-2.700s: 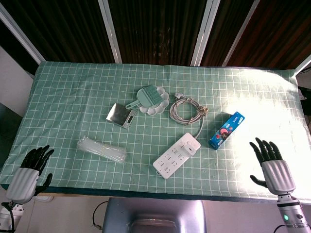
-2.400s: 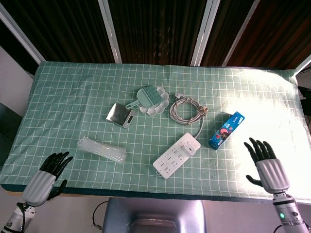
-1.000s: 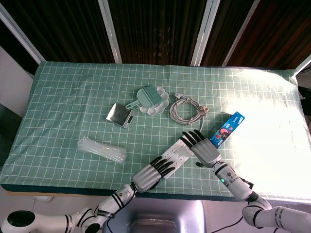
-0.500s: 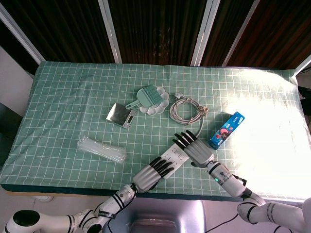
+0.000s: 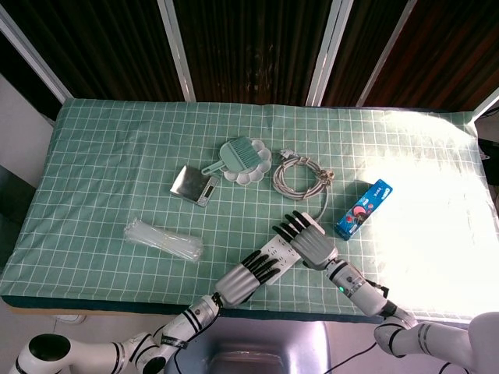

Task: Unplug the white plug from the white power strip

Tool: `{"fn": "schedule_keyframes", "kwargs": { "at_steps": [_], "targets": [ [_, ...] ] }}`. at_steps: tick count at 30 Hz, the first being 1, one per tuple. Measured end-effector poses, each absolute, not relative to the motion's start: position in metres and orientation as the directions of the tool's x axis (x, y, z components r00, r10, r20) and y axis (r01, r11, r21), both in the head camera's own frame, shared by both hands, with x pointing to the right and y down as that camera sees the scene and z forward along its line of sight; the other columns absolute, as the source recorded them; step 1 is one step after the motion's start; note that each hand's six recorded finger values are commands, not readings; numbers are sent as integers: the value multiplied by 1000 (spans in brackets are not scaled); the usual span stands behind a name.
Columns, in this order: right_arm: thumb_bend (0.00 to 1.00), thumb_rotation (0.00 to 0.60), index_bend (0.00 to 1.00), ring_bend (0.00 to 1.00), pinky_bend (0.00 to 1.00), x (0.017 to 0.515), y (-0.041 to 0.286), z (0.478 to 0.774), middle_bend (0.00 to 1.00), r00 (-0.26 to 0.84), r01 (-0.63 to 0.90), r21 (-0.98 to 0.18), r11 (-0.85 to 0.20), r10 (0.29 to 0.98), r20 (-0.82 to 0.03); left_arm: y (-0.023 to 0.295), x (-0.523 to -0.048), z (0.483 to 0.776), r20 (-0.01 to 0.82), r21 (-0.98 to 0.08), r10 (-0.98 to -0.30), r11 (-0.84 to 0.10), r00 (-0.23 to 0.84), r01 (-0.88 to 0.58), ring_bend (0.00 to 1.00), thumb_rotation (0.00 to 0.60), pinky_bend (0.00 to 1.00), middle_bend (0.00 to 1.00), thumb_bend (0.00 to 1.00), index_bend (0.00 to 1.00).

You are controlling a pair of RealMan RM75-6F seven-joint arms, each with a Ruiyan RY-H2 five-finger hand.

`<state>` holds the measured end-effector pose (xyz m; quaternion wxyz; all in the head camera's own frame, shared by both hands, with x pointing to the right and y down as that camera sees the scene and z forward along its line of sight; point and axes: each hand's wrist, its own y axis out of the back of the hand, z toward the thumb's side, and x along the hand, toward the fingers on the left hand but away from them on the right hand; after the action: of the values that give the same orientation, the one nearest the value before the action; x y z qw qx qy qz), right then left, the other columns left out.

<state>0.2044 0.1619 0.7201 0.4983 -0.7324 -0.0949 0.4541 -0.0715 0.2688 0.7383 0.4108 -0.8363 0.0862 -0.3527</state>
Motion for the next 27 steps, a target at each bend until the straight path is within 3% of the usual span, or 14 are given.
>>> {"fn": "schedule_keyframes", "kwargs": {
  "at_steps": [5,27],
  "targets": [
    [238,600,253,81,110,203,160,719,246,578,-307,-823,-478,594,-560,273,-72,740,525,-743,-427,-652,736,152,0,600,58,0,826,0],
    [303,600,294,105,122,219,152,715,258,566,-382,-815,-436,587,-579,280,-83,742,542,-744,-420,-643,728,183,0,600,57,0,827,0]
  ]
}}
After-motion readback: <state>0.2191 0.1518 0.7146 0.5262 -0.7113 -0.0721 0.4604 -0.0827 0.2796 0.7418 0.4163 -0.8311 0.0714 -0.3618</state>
